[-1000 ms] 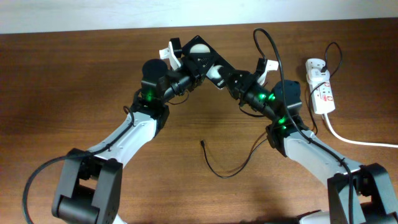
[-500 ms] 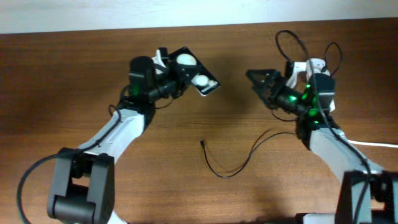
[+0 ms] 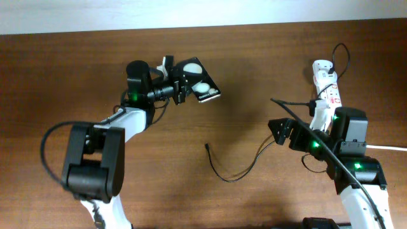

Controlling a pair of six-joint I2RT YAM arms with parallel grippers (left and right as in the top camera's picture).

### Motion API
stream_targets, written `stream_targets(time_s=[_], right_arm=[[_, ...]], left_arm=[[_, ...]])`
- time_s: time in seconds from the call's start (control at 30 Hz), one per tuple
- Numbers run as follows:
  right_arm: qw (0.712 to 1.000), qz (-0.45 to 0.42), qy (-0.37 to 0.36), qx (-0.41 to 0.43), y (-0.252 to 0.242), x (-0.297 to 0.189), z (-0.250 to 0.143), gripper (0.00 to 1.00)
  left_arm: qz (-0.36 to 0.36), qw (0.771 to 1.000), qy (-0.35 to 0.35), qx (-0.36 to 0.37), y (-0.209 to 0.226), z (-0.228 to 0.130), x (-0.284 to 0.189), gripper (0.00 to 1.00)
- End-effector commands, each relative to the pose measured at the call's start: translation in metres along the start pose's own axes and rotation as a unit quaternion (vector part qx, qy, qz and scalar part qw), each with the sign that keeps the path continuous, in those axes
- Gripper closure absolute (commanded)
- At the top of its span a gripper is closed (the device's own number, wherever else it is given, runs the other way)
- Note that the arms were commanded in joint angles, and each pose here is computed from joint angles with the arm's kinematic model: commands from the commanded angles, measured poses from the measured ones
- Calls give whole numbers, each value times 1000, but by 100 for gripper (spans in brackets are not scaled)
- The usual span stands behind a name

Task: Plug charger to phone and switch on socket
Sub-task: 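Release the phone from the right gripper and withdraw right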

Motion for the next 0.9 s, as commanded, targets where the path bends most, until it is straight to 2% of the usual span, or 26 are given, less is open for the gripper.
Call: stream_targets(time_s=[0.0,0.2,0.4,0.87], right_arm=[[999,-31,3,-16,-5,-3,-4,1],[999,-42,26,-1,-9,-3,-12,1],[998,-51,45,10,-14,6,-12,1],[979,-89,163,80,-48,55,-23,1]], left_arm=[[-7,991,98,-94,7,-7,8,100],[9,969,140,-202,6,-20,17,100],[13,962,164,-219,5,-25,18,100],[13,963,157,-219,5,-24,18,100]])
Point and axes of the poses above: each gripper's point midway between its finger pads, its own x axis out along the fingers, its own y axis along the line the jaws close on, z = x × y, the point moved 9 cm from there along -x, back along the fingers, and after that the axes turned 9 degrees about x, right-handed, at the moved point
